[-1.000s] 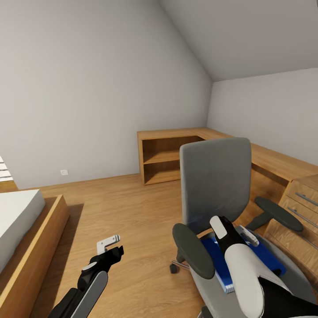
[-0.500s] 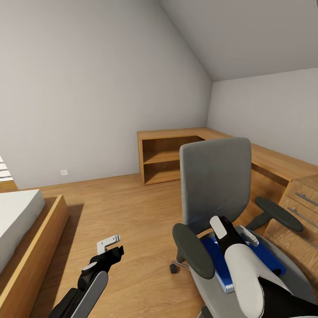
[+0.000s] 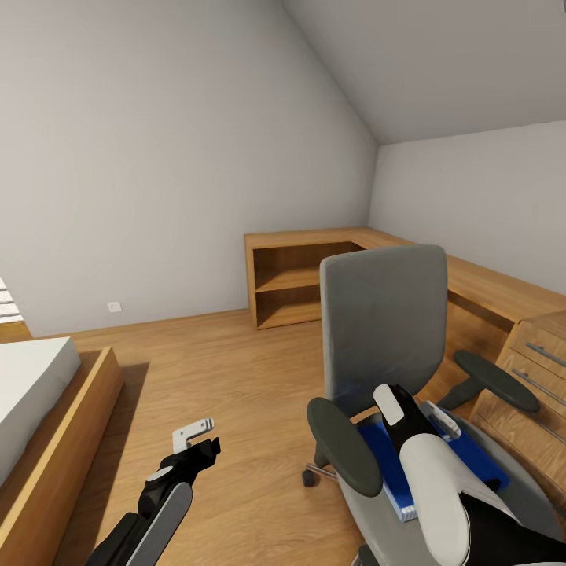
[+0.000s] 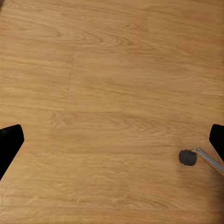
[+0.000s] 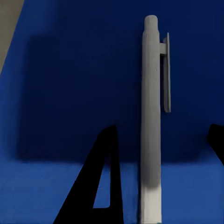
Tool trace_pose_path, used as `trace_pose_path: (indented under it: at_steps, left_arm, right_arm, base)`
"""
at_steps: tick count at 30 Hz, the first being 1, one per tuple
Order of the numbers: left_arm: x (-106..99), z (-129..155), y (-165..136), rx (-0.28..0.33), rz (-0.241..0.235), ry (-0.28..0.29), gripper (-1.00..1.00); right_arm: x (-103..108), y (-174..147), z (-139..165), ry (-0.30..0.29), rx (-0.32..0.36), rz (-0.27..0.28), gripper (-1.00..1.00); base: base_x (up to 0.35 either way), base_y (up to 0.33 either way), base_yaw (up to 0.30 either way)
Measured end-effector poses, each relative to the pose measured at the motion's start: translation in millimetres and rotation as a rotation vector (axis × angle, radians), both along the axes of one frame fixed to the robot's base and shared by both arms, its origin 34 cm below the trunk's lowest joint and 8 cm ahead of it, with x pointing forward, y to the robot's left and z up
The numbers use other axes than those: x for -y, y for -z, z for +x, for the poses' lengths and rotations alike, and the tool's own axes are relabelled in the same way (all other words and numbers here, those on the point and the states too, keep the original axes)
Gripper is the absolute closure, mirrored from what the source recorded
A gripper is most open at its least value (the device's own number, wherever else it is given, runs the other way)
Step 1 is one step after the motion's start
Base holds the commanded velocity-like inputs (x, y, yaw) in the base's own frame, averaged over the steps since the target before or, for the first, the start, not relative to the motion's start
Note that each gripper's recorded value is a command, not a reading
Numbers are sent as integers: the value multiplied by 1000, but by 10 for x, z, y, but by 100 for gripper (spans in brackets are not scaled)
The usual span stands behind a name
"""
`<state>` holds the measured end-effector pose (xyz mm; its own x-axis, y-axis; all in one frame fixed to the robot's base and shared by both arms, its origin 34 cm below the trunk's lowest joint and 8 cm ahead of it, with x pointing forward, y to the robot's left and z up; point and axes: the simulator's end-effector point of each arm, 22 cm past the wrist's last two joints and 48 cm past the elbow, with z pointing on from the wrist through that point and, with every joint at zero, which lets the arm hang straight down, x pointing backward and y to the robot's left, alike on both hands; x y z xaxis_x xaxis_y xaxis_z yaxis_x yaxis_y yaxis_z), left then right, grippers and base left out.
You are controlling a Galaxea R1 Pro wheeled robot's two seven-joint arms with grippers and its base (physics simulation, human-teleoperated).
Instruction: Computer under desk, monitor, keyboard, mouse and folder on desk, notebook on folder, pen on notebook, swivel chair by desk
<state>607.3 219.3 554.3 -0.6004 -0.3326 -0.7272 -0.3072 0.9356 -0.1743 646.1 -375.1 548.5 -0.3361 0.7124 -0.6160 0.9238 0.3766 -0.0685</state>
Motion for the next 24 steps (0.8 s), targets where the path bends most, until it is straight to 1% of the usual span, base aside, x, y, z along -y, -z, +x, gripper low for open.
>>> trace_pose_path:
  at_steps: [6, 24]
  left_arm:
    - [0, 0, 0, 0, 0, 0, -100]
    - [0, 0, -1, 0, 0, 0, -100]
  right_arm:
    - [8, 0, -35, 12, -12, -3, 100]
    - [15, 0, -44, 15, -15, -3, 100]
  base:
    - [0, 0, 0]
    - [0, 0, 0]
